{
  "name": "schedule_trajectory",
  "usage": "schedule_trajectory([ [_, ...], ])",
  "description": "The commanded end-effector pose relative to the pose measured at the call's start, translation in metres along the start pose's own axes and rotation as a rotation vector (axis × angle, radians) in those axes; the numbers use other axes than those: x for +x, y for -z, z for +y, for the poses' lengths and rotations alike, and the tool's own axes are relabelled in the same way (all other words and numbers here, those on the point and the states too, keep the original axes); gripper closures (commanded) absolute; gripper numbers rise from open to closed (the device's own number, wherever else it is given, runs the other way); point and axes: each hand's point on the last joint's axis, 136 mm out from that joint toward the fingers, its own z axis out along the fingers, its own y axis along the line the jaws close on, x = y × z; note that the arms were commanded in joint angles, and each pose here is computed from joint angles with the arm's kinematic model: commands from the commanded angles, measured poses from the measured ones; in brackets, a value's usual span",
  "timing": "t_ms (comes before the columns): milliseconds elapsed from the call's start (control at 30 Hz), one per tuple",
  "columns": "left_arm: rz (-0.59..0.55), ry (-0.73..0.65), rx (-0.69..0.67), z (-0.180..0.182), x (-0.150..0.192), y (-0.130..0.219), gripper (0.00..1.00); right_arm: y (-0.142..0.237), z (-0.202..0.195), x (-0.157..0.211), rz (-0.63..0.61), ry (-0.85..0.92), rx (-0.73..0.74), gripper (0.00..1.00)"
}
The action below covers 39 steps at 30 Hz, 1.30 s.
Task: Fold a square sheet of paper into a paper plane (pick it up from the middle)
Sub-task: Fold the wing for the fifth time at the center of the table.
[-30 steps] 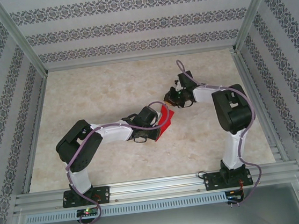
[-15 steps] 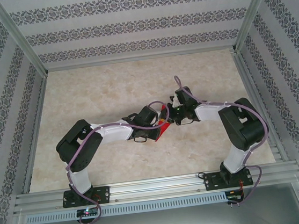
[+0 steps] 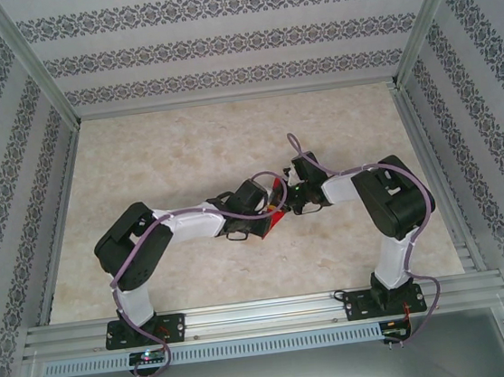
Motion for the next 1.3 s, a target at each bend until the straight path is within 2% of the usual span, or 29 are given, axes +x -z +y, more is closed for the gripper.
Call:
schedule_trajectory([
  [0,0.168,-0.029,-0.054,0.001,0.052,0.003,0.84,-0.001,-0.056,-0.001,-0.022,-0.037,0.189,0.94],
  [400,0.178,-0.084,-0.133,-0.007,0.073,0.021,0.84,-0.002,-0.091,0.004,-0.03,-0.072,0.257,0.95],
  [700,0.224,-0.102,-0.185,-0.001,0.097,0.011,0.84,0.003,-0.092,0.005,-0.035,-0.065,0.256,0.95],
  [933,0.269,-0.106,-0.205,0.007,0.111,0.019,0.88,0.003,-0.091,0.005,-0.029,-0.051,0.24,0.95],
  [1000,0.253,-0.098,-0.19,0.004,0.107,0.028,0.88,0.003,-0.091,0.006,-0.026,-0.04,0.236,0.95],
  [1267,-0.038,-0.005,-0.09,-0.016,0.022,0.075,0.88,0.0,-0.087,0.008,-0.008,-0.025,0.211,0.95],
])
